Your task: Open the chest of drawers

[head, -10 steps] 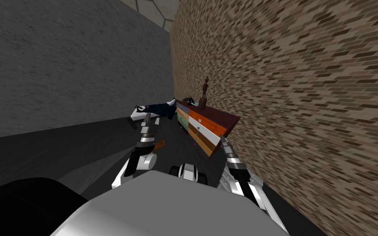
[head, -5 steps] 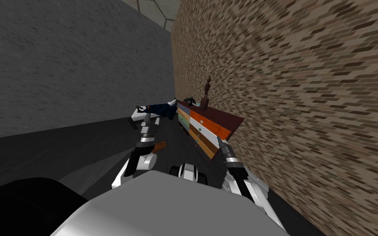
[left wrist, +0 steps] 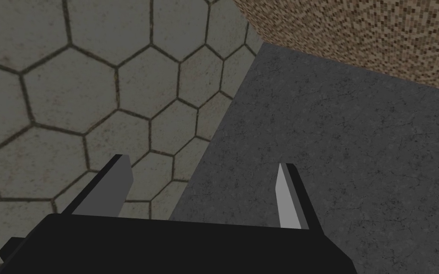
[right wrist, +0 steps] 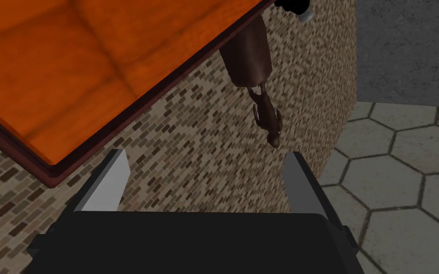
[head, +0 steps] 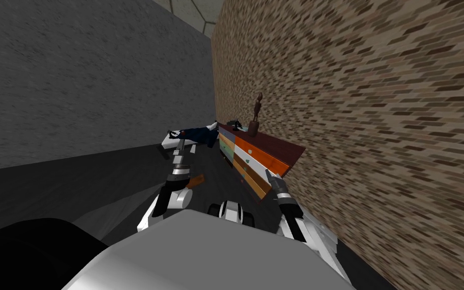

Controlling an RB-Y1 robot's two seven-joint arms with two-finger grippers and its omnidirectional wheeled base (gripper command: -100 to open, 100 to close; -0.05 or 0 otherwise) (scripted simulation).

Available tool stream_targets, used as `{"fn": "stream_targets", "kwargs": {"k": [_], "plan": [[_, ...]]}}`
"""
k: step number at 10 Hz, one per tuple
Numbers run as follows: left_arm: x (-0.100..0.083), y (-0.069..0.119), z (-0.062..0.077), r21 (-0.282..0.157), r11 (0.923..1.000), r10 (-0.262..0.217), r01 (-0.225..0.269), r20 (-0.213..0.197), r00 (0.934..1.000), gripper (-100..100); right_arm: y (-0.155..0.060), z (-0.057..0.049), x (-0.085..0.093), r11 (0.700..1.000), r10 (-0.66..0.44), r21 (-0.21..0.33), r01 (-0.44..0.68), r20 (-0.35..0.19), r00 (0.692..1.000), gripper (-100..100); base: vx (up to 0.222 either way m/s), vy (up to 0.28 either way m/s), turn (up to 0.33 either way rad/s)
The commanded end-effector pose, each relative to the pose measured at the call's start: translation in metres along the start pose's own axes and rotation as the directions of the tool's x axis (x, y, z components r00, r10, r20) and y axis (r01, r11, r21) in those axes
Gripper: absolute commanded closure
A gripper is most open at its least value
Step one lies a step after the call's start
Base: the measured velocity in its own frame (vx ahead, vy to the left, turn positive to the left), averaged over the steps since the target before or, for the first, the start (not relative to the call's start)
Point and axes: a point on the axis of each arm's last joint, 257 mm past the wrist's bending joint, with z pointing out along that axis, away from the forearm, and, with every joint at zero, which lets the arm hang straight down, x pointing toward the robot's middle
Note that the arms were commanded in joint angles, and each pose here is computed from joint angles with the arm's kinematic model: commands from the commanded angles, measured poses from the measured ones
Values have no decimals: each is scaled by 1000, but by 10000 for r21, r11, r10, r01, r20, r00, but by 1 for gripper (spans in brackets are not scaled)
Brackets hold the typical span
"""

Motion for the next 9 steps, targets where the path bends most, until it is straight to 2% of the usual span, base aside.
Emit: {"fn": "stream_targets", "kwargs": {"k": [1,2,3,4,6,7,8,9], "plan": [[0,0,0,0,10000,0,0,0,10000,0,-15,2,11,9927,-1111,433,1125,-334,9932,-100,60,34,16],[0,0,0,0,10000,0,0,0,10000,0,-28,3,19,9819,-1664,809,1710,-606,9842,-100,79,35,32],[0,0,0,0,10000,0,0,0,10000,0,-28,3,19,9769,-1937,789,1985,-637,9790,-100,66,35,17],[0,0,0,0,10000,0,0,0,10000,0,-42,3,26,9594,-2482,1142,2581,-935,9642,-100,69,39,31],[0,0,0,0,10000,0,0,0,10000,0,-42,3,26,9490,-2851,1107,2951,-976,9535,-100,49,35,9],[0,0,0,0,10000,0,0,0,10000,0,-56,3,32,9208,-3462,1420,3631,-1308,9290,-100,47,56,33],[0,0,0,0,10000,-1,1,0,10000,0,-56,3,32,9130,-3664,1395,3834,-1329,9209,-100,64,45,19],[0,0,0,0,10000,0,0,0,10000,0,-69,2,37,8801,-4183,1683,4440,-1676,8927,-100,81,35,37]]}}
